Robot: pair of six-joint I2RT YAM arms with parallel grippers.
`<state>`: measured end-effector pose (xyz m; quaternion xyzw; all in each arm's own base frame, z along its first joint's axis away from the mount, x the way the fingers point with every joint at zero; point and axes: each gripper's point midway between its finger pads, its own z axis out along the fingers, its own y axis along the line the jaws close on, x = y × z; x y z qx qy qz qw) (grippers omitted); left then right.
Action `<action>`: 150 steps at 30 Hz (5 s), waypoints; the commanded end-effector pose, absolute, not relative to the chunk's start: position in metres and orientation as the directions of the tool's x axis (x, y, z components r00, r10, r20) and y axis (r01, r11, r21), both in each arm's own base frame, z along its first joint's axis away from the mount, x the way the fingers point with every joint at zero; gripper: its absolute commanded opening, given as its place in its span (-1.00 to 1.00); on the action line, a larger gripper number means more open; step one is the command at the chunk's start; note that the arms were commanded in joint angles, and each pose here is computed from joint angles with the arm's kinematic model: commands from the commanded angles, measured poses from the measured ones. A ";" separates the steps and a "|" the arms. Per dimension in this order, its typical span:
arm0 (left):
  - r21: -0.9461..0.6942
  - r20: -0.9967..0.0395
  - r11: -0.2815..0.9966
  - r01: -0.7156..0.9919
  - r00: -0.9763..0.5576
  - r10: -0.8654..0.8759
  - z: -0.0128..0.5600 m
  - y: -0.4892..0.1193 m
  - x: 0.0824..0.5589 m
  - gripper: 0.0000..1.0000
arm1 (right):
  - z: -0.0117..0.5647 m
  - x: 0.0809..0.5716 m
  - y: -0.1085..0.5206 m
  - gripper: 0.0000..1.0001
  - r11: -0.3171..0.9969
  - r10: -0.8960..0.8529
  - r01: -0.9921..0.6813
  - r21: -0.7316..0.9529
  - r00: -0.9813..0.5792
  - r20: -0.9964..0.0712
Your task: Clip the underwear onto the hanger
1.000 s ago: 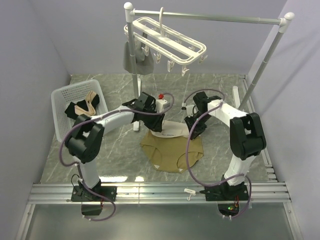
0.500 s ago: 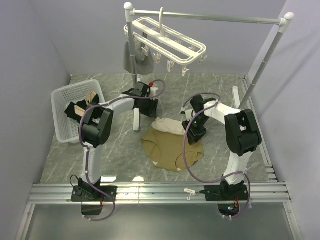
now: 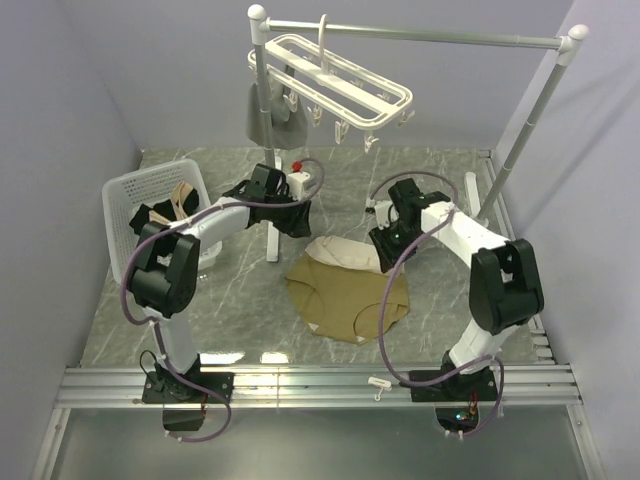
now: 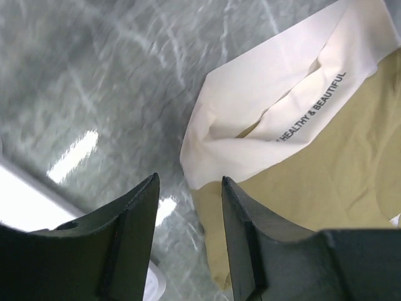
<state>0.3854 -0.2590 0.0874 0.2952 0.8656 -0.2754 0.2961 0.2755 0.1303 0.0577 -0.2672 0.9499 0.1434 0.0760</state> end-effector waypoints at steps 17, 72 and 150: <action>-0.008 -0.647 0.447 0.895 -0.346 0.680 0.053 -0.319 0.398 -0.03 | 0.040 0.338 0.090 -0.04 0.900 -0.429 -0.434 -0.034 -0.872 -0.234; -0.145 -0.683 0.403 0.904 -0.386 0.620 0.098 -0.210 0.305 0.02 | 0.026 0.282 0.111 0.02 0.923 -0.289 -0.292 0.252 -0.956 -0.050; 0.097 -0.863 0.424 0.900 0.288 -0.415 0.461 -0.381 0.326 0.36 | 0.481 0.287 0.146 0.63 0.683 -0.071 -0.720 -0.128 0.108 -0.992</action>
